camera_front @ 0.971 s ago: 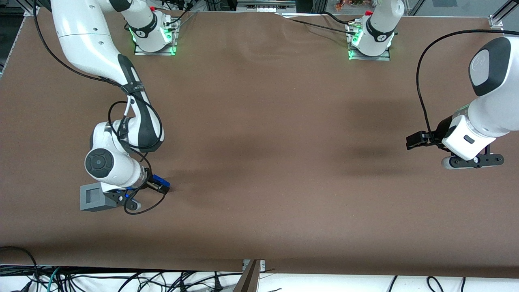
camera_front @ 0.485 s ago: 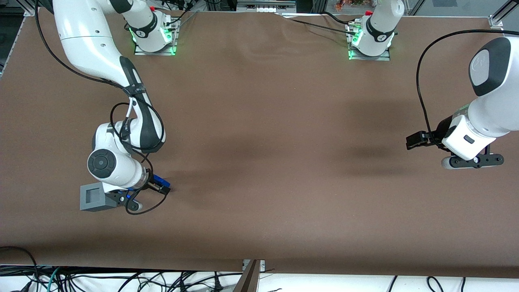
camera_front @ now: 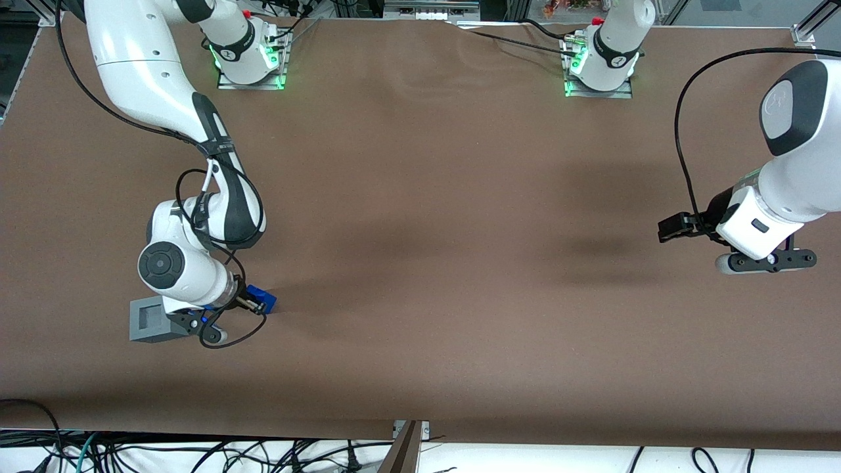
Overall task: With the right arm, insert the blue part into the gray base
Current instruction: 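Carry the blue part over the gray base's recess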
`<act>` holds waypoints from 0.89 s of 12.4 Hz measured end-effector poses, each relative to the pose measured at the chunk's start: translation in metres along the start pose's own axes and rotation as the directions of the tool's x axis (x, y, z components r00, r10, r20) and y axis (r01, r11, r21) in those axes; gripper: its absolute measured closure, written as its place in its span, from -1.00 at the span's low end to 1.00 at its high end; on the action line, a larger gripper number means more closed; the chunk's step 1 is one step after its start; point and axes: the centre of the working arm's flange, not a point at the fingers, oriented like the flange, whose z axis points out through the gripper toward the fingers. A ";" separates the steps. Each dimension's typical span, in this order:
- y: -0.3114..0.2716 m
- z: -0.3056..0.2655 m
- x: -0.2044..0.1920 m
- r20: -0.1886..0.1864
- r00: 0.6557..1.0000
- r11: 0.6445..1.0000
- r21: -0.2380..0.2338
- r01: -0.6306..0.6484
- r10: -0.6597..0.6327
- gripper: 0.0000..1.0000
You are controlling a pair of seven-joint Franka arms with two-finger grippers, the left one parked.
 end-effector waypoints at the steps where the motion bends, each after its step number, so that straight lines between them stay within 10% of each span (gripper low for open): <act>1: 0.000 -0.001 0.001 -0.005 1.000 1.000 0.003 0.009 -0.009 0.00; 11: 0.103 -0.121 0.065 -0.054 0.892 0.893 -0.018 0.449 -0.449 0.00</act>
